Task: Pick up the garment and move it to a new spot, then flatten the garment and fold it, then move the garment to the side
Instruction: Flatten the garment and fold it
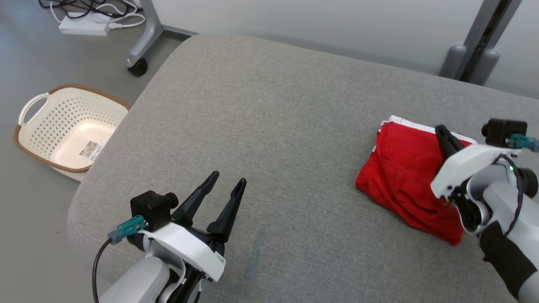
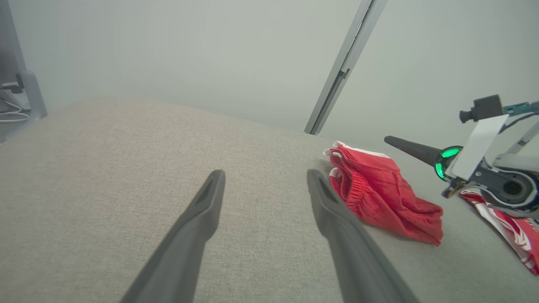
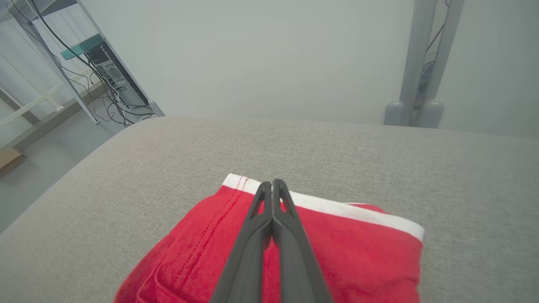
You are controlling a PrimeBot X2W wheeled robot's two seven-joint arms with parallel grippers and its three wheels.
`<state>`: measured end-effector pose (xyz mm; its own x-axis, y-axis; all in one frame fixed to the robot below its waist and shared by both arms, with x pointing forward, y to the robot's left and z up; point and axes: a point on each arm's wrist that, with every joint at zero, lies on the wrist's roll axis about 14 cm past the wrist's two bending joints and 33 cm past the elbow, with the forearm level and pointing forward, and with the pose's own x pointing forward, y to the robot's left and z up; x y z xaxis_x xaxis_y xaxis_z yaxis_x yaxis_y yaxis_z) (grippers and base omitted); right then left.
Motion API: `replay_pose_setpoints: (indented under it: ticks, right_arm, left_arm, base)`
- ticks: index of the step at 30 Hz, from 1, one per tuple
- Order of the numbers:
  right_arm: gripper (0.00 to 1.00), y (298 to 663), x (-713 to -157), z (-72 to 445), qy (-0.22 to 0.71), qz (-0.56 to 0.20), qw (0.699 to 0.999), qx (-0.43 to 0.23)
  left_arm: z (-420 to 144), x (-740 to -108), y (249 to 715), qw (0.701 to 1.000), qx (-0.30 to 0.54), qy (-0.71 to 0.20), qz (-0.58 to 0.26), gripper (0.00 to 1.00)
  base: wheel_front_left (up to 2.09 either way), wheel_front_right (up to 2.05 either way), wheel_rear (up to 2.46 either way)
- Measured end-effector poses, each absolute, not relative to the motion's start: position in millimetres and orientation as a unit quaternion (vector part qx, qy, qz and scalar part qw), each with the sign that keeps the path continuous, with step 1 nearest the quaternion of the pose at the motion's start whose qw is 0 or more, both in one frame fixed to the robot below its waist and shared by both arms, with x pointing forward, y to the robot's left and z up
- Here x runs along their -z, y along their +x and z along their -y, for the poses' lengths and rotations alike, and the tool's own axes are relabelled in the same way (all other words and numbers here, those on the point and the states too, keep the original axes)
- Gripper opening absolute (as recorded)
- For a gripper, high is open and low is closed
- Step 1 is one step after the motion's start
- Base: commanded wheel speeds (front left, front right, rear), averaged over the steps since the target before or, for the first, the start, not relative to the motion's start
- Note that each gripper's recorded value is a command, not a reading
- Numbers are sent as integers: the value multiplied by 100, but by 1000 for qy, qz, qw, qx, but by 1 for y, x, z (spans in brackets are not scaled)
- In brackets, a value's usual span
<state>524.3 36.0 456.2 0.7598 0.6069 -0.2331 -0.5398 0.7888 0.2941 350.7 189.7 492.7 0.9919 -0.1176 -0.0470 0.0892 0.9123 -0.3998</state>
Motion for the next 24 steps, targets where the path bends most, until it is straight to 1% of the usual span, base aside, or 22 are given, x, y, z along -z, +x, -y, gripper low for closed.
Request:
replay_pose_setpoints:
  ticks: [4,10,20,24]
  right_arm:
    - [0,510,-443,-19,99,-176,935,-291]
    - [0,488,-416,-18,97,-224,927,-286]
    - [0,465,-409,-53,102,-242,908,-326]
    - [0,453,-416,-75,109,-237,898,-354]
  left_arm:
    - [-183,-502,352,977,67,-200,-23,100]
    - [-184,-507,349,979,67,-193,-15,100]
    - [-195,-503,335,984,48,-172,-17,100]
    - [-198,-506,333,984,42,-171,-12,100]
  base:
    - [0,0,0]
    - [0,0,0]
    - [0,0,0]
    - [0,0,0]
